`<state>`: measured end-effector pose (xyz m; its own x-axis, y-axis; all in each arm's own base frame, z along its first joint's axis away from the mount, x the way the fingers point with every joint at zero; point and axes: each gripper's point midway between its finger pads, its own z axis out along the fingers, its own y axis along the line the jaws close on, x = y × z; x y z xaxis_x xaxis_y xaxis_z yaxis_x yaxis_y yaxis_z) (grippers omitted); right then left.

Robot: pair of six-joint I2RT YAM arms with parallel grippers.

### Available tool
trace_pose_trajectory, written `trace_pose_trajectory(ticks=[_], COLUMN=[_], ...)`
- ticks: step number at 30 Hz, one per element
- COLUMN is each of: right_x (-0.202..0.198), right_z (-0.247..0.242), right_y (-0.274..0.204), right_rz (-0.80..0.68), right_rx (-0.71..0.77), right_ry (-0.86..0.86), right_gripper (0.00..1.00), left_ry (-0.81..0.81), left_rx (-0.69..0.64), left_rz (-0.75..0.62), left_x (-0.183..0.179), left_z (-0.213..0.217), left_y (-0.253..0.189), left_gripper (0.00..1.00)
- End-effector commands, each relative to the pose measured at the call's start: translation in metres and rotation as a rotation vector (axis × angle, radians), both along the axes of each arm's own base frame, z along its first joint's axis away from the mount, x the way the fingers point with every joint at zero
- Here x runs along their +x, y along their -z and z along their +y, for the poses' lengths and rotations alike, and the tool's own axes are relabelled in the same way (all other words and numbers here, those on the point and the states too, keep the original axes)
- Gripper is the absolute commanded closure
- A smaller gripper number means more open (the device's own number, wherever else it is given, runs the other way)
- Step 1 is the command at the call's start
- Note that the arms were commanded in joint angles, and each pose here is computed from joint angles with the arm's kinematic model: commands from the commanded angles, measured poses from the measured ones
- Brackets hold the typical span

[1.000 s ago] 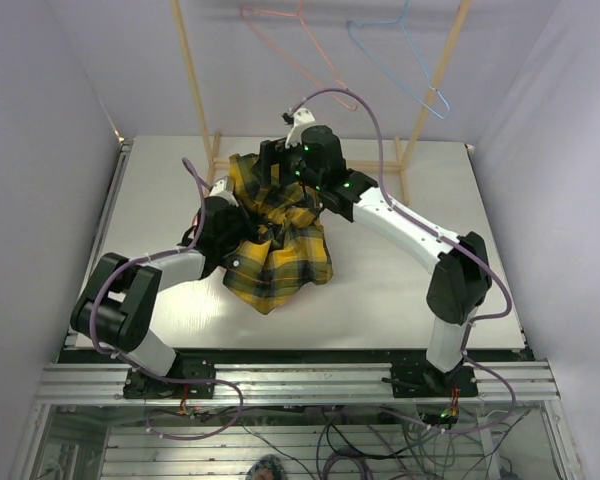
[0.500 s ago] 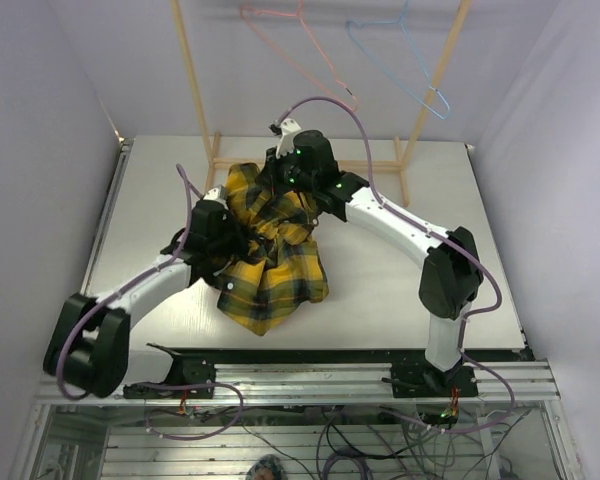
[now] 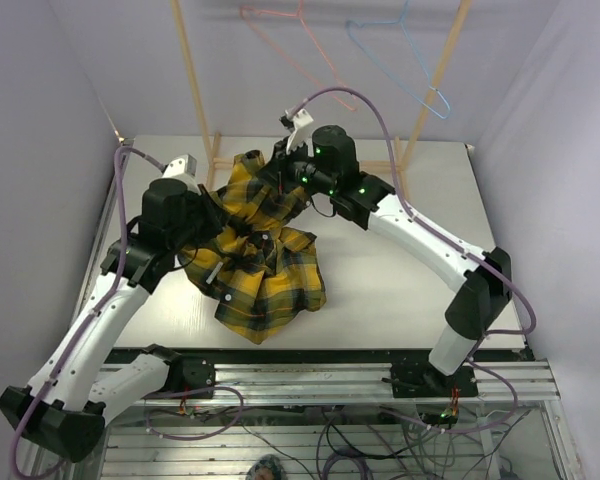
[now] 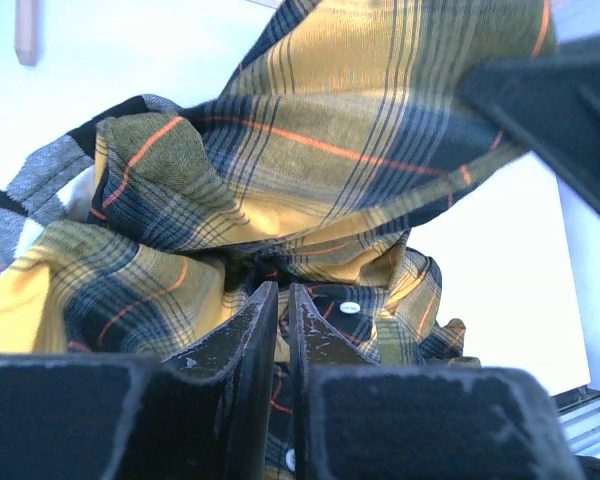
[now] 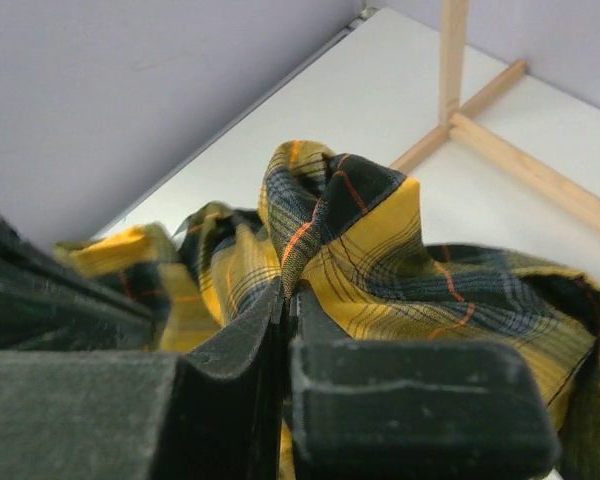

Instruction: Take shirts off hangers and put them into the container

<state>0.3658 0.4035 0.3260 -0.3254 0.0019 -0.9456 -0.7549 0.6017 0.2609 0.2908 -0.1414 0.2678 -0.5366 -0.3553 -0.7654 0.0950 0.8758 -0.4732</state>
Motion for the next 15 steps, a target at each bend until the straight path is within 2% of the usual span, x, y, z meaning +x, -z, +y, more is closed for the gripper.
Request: trace_pose_trajectory(ticks=[1,4,10,15], right_x=[-0.047,-0.084,-0.163,-0.203], right_z=[0.008,0.013,0.018,0.026], right_y=[-0.017,-0.011,0.030,0.097], right_rz=[-0.049,-0.033,0.070,0.153], right_rx=[-0.001,-0.012,-0.008,-0.140], right_ry=[-0.113,-0.185,-0.367,-0.430], right_gripper=[1.00,1.00,1.00,1.00], left_ry=[-0.045,-0.093,-0.196,-0.174], left_rx=[0.052,0.045,0.034,0.004], left_rz=[-0.013,-0.073,-0.210,-0.267], left_x=[-0.014,-0.020,-0.042,-0.051], left_z=[0.019,0.031,0.061,0.061], left_y=[-0.015,-0.038,-0.085,-0.100], left_gripper=[0.79,0.79,0.79,0.79])
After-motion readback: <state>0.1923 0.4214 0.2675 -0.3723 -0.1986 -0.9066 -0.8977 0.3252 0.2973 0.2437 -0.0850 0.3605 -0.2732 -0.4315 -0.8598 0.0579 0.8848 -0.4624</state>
